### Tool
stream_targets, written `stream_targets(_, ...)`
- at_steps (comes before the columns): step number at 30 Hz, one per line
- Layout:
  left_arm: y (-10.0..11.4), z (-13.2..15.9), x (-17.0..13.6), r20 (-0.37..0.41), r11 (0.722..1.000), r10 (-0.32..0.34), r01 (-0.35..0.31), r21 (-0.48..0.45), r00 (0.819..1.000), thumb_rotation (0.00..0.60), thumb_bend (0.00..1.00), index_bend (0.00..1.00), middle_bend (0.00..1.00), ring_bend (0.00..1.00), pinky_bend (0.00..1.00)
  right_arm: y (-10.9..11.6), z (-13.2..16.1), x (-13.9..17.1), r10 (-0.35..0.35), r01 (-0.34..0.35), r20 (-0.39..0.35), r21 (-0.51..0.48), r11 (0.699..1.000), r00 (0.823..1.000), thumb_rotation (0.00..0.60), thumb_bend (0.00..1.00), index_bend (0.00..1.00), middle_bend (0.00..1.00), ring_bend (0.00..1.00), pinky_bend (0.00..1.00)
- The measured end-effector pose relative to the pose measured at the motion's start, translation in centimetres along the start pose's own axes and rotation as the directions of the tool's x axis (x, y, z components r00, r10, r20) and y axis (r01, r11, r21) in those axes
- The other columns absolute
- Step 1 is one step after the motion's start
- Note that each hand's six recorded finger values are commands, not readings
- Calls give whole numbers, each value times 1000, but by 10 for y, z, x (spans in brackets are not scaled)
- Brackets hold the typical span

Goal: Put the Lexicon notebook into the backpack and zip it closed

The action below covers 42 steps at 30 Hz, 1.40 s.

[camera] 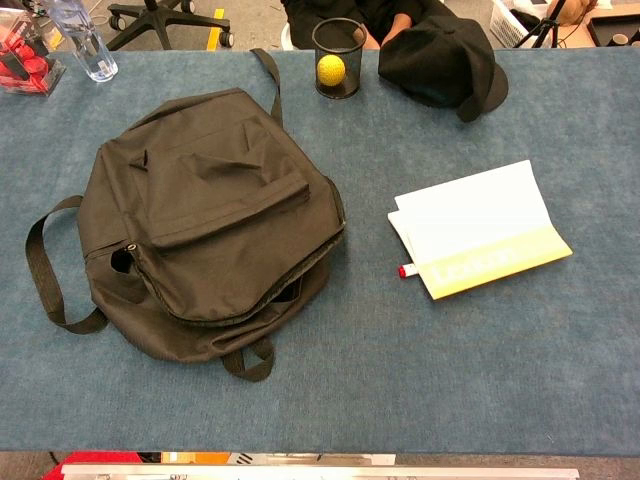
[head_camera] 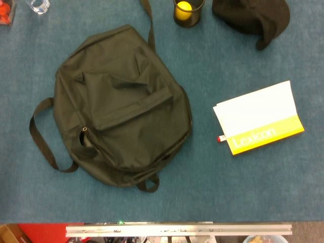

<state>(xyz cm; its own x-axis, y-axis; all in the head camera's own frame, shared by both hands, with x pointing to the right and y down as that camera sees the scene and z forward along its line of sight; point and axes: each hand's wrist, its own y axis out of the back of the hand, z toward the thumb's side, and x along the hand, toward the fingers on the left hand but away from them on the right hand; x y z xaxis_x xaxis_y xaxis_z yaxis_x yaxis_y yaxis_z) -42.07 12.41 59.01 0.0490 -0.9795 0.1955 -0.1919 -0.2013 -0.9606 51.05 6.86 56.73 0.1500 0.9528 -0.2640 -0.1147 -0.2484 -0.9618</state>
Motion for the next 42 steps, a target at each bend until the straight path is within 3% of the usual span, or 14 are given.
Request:
stream_targets(8, 1, 4, 0, 12, 1000, -1, 1, 2, 1000, 600, 209, 262, 351, 344, 277, 1, 6, -1, 0, 0, -31, -3, 1000, 1000, 600, 205, 442, 399, 316, 442)
stream_targets(13, 0, 6, 0, 16, 1000, -10, 10, 1, 1000, 600, 209, 262, 351, 344, 277, -8, 19, -3, 47, -45, -85, 24, 999, 995, 600, 185, 415, 383, 306, 436)
stream_targets(22, -1, 5, -4, 16, 1000, -26, 27, -9, 1000, 600, 209, 262, 350, 343, 276, -57, 58, -15, 166, -134, -197, 162, 978, 966, 600, 61, 299, 303, 223, 361)
stream_targets(26, -1, 2, -5, 10, 999, -28, 28, -15, 1000, 600, 209, 262, 350, 343, 276, -84, 79, -22, 204, -158, -239, 195, 968, 949, 600, 54, 279, 298, 221, 361)
stream_targets(33, -1, -1, -8, 7, 999, -31, 32, -25, 999, 600, 209, 262, 350, 343, 276, -111, 103, -33, 218, -144, -280, 262, 954, 935, 600, 60, 276, 298, 221, 361)
stream_targets(42, -2, -4, -11, 7, 998, -46, 46, -37, 999, 600, 208, 262, 349, 343, 273, -139, 111, -47, 205, -109, -290, 314, 943, 935, 600, 90, 276, 298, 221, 360)
